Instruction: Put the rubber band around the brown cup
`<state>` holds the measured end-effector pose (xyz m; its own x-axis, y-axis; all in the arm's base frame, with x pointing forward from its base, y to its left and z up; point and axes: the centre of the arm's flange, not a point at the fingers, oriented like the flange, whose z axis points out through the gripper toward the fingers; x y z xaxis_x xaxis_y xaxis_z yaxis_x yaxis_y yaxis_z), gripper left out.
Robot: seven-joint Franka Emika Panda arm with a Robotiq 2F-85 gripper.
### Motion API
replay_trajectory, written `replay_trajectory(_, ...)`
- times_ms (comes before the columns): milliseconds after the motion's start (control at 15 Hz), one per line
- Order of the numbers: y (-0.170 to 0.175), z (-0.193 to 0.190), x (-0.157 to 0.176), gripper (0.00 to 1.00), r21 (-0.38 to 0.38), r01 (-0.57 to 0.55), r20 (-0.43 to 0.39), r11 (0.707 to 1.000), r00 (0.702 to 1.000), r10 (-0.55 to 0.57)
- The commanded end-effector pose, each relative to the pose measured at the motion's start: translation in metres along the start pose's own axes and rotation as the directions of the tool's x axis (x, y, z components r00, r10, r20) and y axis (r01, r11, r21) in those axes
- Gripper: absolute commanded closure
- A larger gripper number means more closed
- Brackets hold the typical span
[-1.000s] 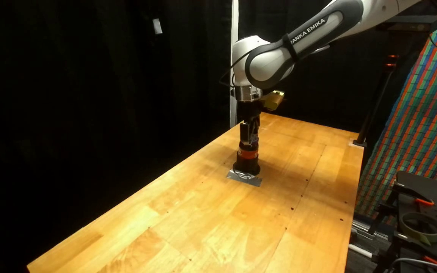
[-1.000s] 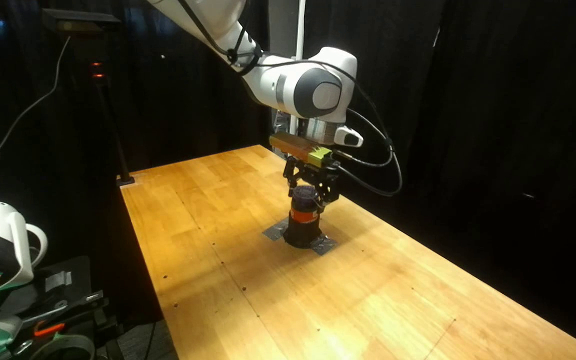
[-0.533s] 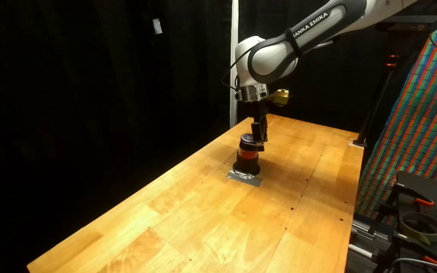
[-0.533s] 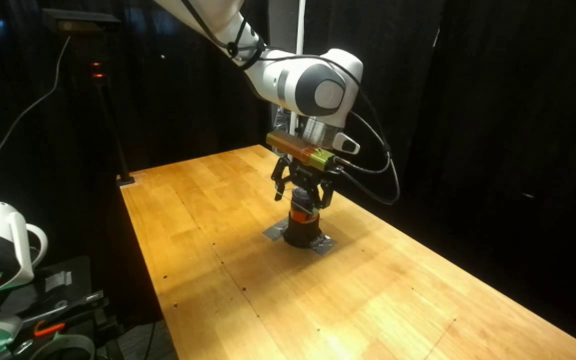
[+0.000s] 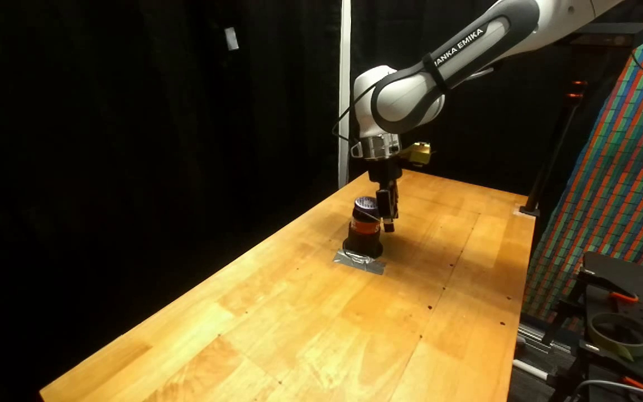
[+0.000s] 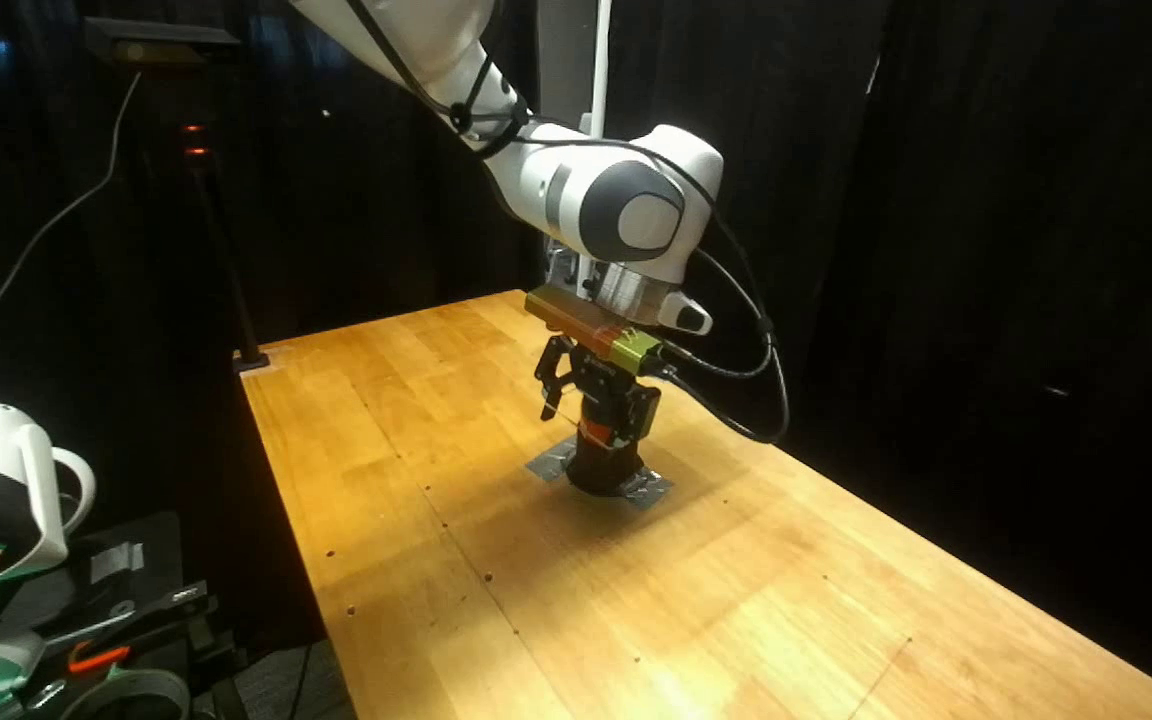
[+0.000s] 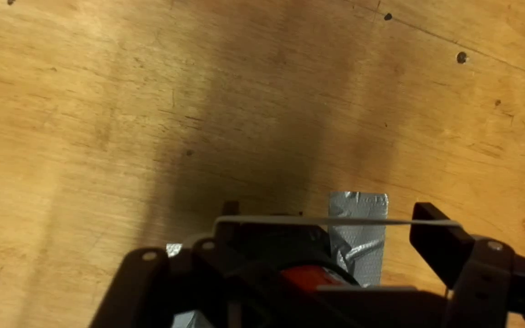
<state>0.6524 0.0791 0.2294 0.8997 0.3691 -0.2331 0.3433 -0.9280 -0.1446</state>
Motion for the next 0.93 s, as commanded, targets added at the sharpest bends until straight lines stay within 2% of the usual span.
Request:
replay_trajectory(0, -0.005, 0.007, -0.041, 0.29, -0.025, -0.026, -0.122, 0.999, 0.992, 0.023)
replay_trajectory(133, -0.002, 0.008, -0.055, 0.45, -0.052, -0.051, -0.214, 0.997, 0.976, 0.038)
replay_trajectory(333, 0.002, 0.01, -0.081, 0.68, -0.077, -0.067, -0.281, 0.995, 0.959, 0.043)
replay_trajectory(533, 0.005, 0.015, -0.109, 0.91, -0.071, -0.079, -0.367, 0.994, 0.929, 0.047)
replay_trajectory(733, 0.006, 0.018, -0.131, 0.96, -0.026, -0.093, -0.475, 0.995, 0.877, 0.069)
replay_trajectory(800, 0.007, 0.02, -0.138, 0.97, 0.0, -0.091, -0.521, 0.996, 0.85, 0.078)
replay_trajectory(867, 0.007, 0.021, -0.144, 0.93, 0.018, -0.091, -0.553, 0.996, 0.829, 0.086)
